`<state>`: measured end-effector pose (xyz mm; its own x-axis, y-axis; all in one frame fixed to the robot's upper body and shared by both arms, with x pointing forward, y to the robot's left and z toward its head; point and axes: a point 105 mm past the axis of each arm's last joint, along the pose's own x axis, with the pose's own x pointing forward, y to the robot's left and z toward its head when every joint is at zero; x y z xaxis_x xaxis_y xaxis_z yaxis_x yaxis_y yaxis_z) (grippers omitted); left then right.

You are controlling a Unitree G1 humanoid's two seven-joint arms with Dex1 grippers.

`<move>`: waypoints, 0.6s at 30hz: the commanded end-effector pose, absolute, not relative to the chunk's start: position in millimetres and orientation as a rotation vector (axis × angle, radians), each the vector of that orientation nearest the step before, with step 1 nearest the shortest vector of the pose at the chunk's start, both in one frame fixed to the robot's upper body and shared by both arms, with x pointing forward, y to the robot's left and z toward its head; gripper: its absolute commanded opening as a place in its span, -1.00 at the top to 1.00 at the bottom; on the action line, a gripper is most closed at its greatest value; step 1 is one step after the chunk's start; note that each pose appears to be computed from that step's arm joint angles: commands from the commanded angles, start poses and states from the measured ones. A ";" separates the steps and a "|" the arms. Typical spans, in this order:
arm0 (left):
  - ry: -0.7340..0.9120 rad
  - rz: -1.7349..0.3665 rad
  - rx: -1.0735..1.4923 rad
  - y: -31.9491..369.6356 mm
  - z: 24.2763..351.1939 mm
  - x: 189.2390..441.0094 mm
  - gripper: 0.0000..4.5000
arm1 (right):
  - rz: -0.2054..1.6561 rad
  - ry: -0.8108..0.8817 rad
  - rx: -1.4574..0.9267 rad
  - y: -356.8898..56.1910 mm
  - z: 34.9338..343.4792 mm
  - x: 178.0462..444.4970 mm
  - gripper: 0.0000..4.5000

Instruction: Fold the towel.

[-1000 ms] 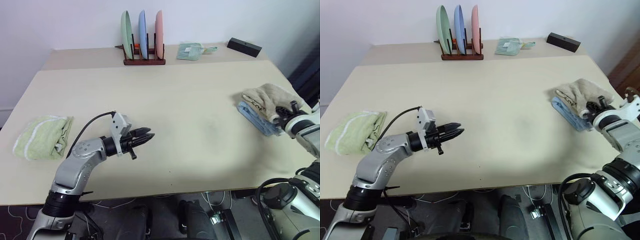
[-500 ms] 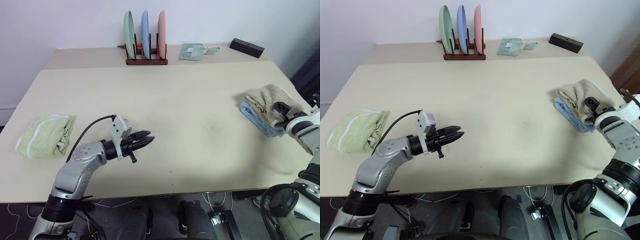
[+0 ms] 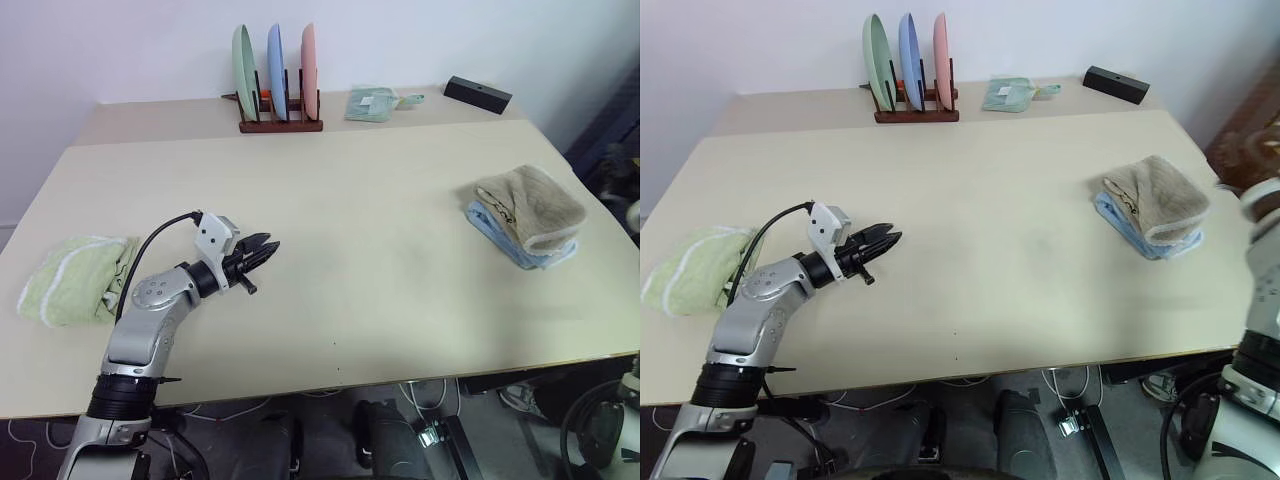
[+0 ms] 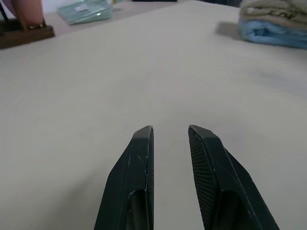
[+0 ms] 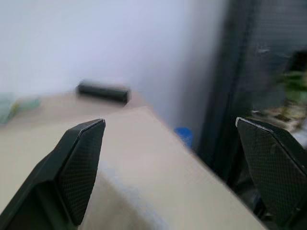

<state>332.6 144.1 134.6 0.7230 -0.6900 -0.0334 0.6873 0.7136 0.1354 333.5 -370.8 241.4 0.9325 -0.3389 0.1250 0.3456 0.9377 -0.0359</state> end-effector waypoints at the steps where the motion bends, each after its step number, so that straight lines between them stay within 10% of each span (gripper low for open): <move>1: -0.065 -0.728 0.175 150.8 142.6 333.6 0.50 | -0.310 -0.176 -0.125 -367.4 257.5 335.6 -0.98; 10: -0.066 -0.619 0.243 176.1 140.7 333.8 0.50 | 0.427 -0.118 -0.385 -245.3 230.7 338.8 -0.98; 18: -0.050 -0.609 0.240 188.5 138.5 317.9 0.50 | 0.584 -0.025 -0.354 -226.4 201.9 340.3 -0.98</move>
